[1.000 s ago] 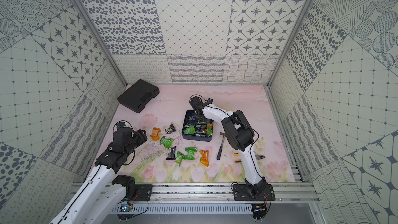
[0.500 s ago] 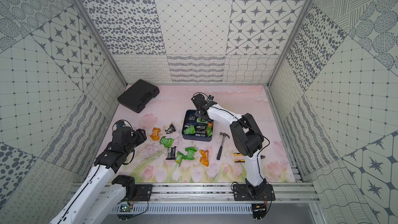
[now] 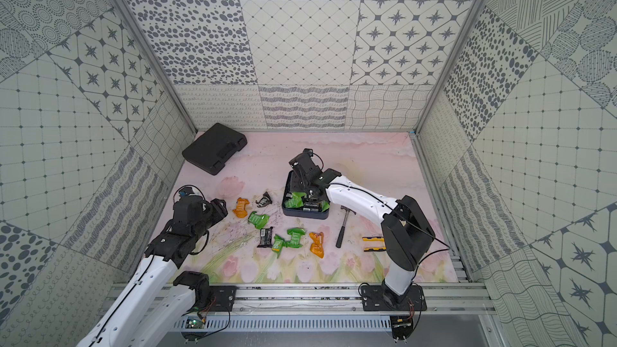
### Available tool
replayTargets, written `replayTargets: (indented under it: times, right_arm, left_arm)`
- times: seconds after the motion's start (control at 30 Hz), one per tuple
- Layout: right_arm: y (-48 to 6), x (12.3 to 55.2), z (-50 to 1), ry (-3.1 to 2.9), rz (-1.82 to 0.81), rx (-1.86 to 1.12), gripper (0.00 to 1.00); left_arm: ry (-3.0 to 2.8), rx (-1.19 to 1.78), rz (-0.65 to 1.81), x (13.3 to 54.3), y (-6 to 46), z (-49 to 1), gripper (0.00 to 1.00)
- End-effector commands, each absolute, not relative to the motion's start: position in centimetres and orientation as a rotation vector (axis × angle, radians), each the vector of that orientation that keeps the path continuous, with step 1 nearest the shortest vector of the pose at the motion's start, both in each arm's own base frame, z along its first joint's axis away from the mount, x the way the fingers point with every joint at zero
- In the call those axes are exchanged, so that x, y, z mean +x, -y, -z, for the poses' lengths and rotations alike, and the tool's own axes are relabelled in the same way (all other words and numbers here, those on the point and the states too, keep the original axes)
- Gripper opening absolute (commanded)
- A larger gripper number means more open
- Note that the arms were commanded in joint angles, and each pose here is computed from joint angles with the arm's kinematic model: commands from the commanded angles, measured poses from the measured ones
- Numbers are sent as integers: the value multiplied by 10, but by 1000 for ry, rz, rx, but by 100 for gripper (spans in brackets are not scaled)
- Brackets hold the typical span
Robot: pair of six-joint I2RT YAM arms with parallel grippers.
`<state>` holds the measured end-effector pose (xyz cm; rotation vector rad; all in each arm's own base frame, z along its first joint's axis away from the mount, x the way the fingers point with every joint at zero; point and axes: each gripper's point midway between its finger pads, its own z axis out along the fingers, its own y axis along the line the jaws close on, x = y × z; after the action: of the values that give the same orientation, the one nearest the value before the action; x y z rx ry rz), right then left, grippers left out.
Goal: Take the cookies out of the storage box
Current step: Place the cookie at the center of the board.
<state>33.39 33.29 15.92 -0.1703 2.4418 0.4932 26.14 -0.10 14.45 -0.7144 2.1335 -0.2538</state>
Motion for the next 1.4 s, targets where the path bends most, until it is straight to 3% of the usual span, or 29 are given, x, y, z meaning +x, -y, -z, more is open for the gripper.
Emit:
replayTargets:
  times: [0.0, 0.27, 0.53, 0.97, 1.07, 1.23, 1.37]
  right_arm:
    - [-375, 294, -172, -2324, -537, -562, 21]
    - [-450, 214, -144, -2160, -578, -1097, 22]
    - [-512, 181, -110, -2115, -616, -1296, 23]
    - [-542, 197, -52, -2148, -465, -1288, 27]
    - [-541, 198, -46, -2163, -448, -1287, 35]
    - [-541, 201, -63, -2136, -449, -1264, 62]
    - [-539, 200, -103, -2074, -498, -1254, 70]
  left_arm:
    - [-2111, -921, 236, 248, -12, -134, 66]
    - [-1981, -1184, 141, 209, -41, -126, 65]
    - [-1838, -1350, 54, 163, -66, -129, 62]
    - [-1837, -1303, 32, 145, -71, -140, 62]
    - [-1841, -1270, 51, 153, -68, -143, 62]
    - [-1885, -1185, 81, 170, -59, -152, 63]
    - [-1933, -1094, 108, 187, -50, -163, 65]
